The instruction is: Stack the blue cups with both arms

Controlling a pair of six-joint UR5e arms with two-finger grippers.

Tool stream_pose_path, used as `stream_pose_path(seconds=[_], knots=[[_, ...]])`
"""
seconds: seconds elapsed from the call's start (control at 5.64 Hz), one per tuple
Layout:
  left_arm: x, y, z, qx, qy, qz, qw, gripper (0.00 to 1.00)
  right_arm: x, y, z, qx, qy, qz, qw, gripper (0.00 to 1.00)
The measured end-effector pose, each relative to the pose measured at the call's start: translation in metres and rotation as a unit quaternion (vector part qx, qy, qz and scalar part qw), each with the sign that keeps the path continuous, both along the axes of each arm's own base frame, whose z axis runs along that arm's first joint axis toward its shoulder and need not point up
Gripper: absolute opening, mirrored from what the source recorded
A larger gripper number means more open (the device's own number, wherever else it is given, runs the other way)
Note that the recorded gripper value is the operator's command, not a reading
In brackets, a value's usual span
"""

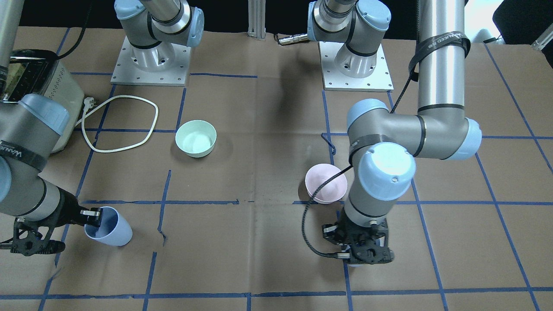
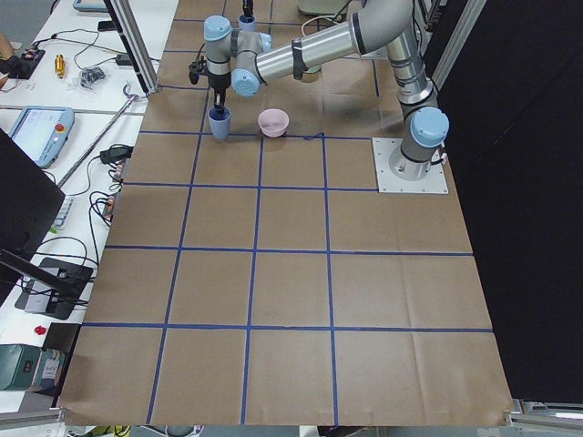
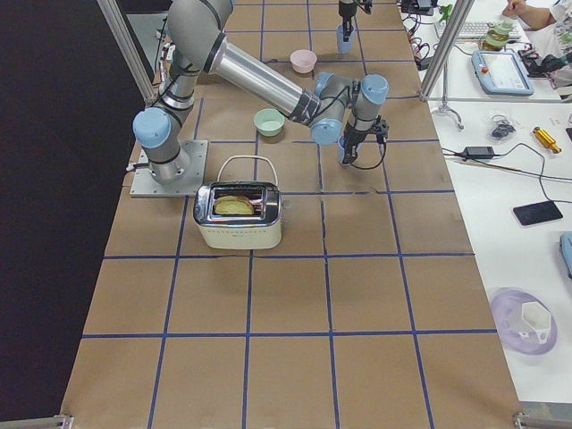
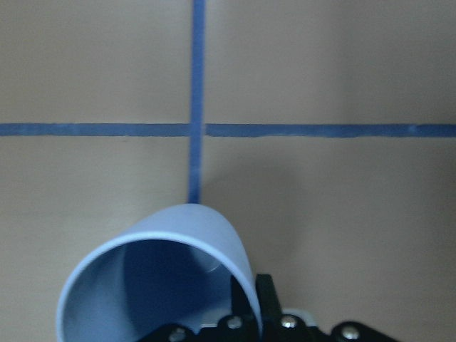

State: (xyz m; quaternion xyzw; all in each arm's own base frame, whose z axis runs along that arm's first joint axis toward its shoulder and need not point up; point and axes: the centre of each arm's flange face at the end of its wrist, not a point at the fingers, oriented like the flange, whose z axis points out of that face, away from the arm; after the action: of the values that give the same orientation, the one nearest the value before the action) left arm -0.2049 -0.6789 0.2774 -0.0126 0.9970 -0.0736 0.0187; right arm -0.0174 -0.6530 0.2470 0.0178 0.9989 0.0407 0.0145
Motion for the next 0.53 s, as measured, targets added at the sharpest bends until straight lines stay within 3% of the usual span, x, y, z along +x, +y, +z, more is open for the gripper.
stream_pose_path(seconds=[0.35, 0.53], knots=[[-0.128, 0.011, -0.009, -0.023, 0.024, 0.036, 0.9988, 0.07, 0.000, -0.001, 0.004, -0.005, 0.001, 0.000, 1.0000, 0.03], [-0.169, 0.021, -0.017, -0.028, 0.029, 0.028, 0.9988, 0.13, -0.001, -0.003, 0.017, -0.016, 0.003, 0.000, 0.9999, 0.04]])
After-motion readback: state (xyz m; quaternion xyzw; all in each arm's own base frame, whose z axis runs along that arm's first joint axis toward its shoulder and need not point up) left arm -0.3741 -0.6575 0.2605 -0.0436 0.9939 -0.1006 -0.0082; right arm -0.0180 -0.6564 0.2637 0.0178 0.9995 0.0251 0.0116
